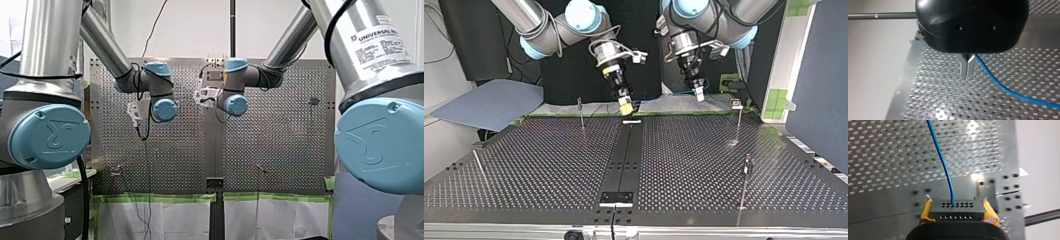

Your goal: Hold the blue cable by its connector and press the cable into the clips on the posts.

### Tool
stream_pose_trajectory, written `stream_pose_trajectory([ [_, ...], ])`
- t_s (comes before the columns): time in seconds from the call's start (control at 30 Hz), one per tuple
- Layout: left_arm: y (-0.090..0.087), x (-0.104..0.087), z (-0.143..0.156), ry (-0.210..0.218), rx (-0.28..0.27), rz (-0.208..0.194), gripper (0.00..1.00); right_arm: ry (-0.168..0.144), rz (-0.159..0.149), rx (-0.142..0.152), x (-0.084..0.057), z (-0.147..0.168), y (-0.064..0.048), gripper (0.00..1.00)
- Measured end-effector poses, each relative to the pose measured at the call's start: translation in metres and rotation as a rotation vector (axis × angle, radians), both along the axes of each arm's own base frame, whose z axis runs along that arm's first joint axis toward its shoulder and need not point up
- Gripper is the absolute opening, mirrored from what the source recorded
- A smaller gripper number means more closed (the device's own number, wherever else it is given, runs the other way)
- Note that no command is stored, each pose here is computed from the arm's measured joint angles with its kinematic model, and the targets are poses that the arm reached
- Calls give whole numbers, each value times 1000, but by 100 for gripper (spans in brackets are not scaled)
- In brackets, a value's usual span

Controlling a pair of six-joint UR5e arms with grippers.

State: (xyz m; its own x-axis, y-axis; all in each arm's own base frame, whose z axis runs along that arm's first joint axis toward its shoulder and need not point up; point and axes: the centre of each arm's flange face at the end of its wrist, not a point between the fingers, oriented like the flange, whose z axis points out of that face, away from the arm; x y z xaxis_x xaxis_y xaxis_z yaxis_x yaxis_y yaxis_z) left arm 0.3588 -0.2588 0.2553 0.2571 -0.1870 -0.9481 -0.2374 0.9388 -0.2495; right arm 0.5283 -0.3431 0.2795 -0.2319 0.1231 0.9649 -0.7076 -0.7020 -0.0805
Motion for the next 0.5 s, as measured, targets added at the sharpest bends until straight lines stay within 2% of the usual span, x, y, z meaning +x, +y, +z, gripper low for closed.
stream_pose_trajectory([
  [0.17,3,9,30,-38,-25,13,0,-25,22,-17,1,32,0,0],
  [0.33,8,16,63,-78,-49,27,0,-37,46,-30,-3,62,5,0],
  [0.5,21,20,88,-102,-60,54,0,-22,55,-20,0,70,3,0],
])
